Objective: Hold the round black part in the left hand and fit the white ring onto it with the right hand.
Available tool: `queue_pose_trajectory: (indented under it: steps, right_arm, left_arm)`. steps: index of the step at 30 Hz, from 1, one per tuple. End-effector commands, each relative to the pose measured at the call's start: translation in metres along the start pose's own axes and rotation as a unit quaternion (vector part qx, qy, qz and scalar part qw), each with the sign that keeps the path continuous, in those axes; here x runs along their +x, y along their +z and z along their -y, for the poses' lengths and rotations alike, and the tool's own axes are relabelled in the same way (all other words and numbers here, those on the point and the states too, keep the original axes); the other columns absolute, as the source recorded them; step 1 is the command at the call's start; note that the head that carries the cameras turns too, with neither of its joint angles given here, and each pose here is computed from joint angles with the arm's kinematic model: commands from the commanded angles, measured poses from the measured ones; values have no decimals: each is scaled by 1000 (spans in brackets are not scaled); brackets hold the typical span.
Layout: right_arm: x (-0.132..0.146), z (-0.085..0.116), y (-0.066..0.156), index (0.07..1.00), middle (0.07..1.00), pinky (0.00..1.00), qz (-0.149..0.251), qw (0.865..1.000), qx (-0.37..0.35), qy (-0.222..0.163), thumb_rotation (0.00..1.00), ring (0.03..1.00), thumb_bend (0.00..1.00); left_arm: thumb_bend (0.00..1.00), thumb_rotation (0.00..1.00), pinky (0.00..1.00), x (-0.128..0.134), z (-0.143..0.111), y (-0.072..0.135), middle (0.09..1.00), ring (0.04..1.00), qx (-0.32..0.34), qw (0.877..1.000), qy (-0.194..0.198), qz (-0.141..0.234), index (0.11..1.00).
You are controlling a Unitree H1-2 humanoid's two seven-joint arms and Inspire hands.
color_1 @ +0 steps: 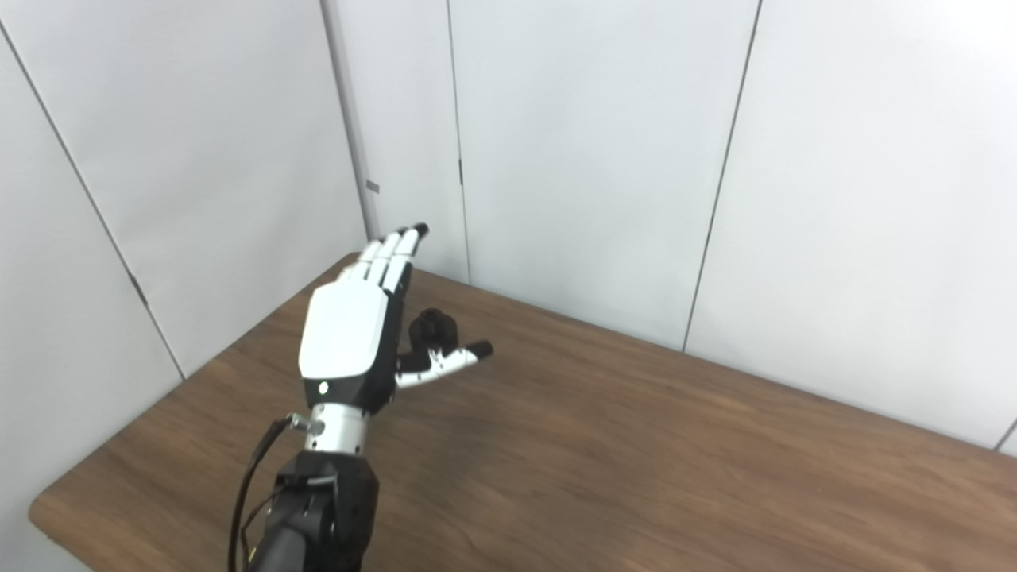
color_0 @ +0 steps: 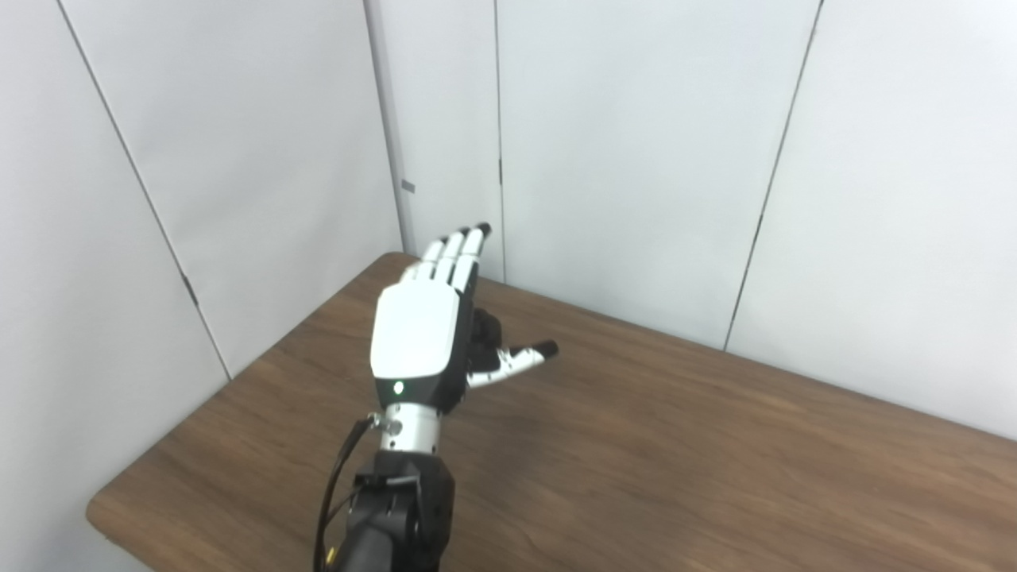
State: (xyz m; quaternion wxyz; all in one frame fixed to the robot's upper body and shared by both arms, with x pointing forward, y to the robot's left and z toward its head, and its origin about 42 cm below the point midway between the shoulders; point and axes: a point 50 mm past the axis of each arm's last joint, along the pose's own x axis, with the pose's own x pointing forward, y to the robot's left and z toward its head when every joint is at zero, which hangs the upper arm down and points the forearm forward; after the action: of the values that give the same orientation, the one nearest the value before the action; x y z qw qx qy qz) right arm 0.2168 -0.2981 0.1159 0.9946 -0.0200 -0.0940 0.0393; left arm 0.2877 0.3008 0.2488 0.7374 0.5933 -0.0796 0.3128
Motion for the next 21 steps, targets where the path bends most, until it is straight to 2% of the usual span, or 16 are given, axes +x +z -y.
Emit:
queue_pose_trajectory:
  steps: [1, 10, 15, 21]
  right_arm:
    - [-30, 5, -26, 1000, 1000, 1000, -64, 998, 15, -14, 1000, 1000, 795]
    - [-36, 7, -22, 1000, 1000, 1000, -62, 998, 6, -16, 1000, 1000, 819]
    - [-39, 9, -22, 1000, 1000, 1000, -63, 998, -1, -20, 1000, 1000, 854]
    - [-43, 10, -22, 1000, 1000, 1000, -59, 998, -4, -20, 1000, 1000, 843]
  left_arm:
    - [942, 665, 976, 15, -5, -5, 975, 983, 28, 999, 12, -13, 979]
    - [941, 633, 1000, 26, 15, -31, 988, 1000, 35, 995, -47, -80, 991]
    - [960, 640, 1000, 29, 27, -45, 987, 995, 58, 991, -64, -98, 993]
    - [986, 622, 1000, 36, 42, -62, 979, 986, 54, 987, -87, -120, 978]
